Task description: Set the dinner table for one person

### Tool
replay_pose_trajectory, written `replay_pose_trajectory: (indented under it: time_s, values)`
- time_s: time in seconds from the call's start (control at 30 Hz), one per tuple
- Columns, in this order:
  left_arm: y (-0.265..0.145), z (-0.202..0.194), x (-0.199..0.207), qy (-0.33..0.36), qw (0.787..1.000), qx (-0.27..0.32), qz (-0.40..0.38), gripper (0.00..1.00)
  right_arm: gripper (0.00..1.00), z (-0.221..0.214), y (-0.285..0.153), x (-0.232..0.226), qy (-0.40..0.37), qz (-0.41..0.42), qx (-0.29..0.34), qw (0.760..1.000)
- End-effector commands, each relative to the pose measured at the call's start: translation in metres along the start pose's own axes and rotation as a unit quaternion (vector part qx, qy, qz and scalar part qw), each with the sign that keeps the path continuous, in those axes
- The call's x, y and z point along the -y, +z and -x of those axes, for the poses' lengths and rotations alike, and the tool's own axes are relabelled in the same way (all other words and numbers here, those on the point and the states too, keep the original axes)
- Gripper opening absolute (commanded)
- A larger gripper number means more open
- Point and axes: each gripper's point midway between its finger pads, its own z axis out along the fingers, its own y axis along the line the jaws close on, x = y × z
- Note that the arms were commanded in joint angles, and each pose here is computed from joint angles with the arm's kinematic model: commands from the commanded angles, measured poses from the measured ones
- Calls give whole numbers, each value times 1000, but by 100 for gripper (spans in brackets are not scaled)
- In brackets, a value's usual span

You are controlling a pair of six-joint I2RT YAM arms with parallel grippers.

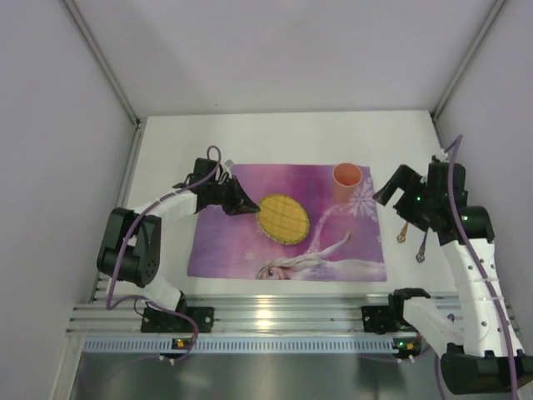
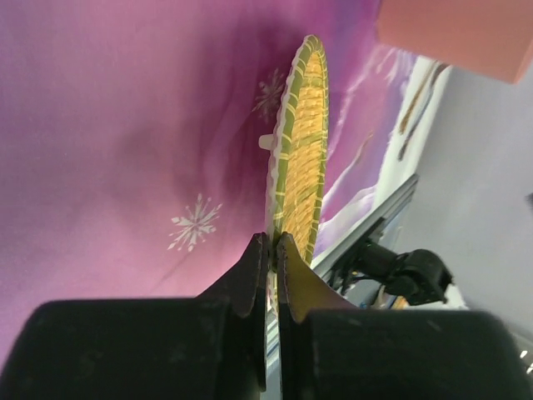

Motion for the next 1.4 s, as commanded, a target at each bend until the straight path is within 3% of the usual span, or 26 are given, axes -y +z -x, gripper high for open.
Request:
replay_pose_trajectory:
  time_s: [0.0, 0.2, 0.23, 0.33, 0.37, 0.43, 0.47, 0.5, 0.53, 0.87, 1.03, 1.37]
  values:
    - [9, -5, 0, 53, 999, 9, 5, 0, 100, 55, -8, -30, 28, 28, 75, 996]
    - [9, -7, -20, 68, 996, 24, 46, 0, 100, 93, 1, -17, 20, -40, 114, 992]
    - [8, -5, -20, 72, 996, 26, 49, 5, 100, 96, 3, -13, 18, -52, 117, 992]
    - [5, -9, -28, 77, 994, 19, 71, 27, 100, 98, 19, 23, 42, -125, 108, 985]
    - [3, -10, -28, 84, 994, 19, 72, 38, 100, 91, 30, 40, 56, -150, 92, 983]
    - [1, -13, -32, 84, 993, 17, 79, 49, 100, 79, 52, 61, 68, -187, 58, 978]
    - [-2, -13, -31, 90, 992, 19, 80, 68, 100, 73, 64, 74, 78, -204, 45, 975]
    - [-5, -15, -33, 89, 992, 17, 85, 94, 100, 66, 78, 84, 84, -220, 26, 971]
    - [-7, -16, -33, 90, 992, 17, 87, 98, 99, 63, 85, 90, 91, -227, 18, 969]
    - [-39, -13, -16, 101, 991, 30, 79, 98, 85, 71, 148, 139, 117, -318, -17, 941]
    - [-44, -16, -15, 97, 991, 29, 82, 96, 70, 71, 168, 169, 131, -354, -42, 925]
    - [-52, -12, -18, 95, 989, 37, 111, 94, 46, 64, 205, 184, 135, -324, -60, 935]
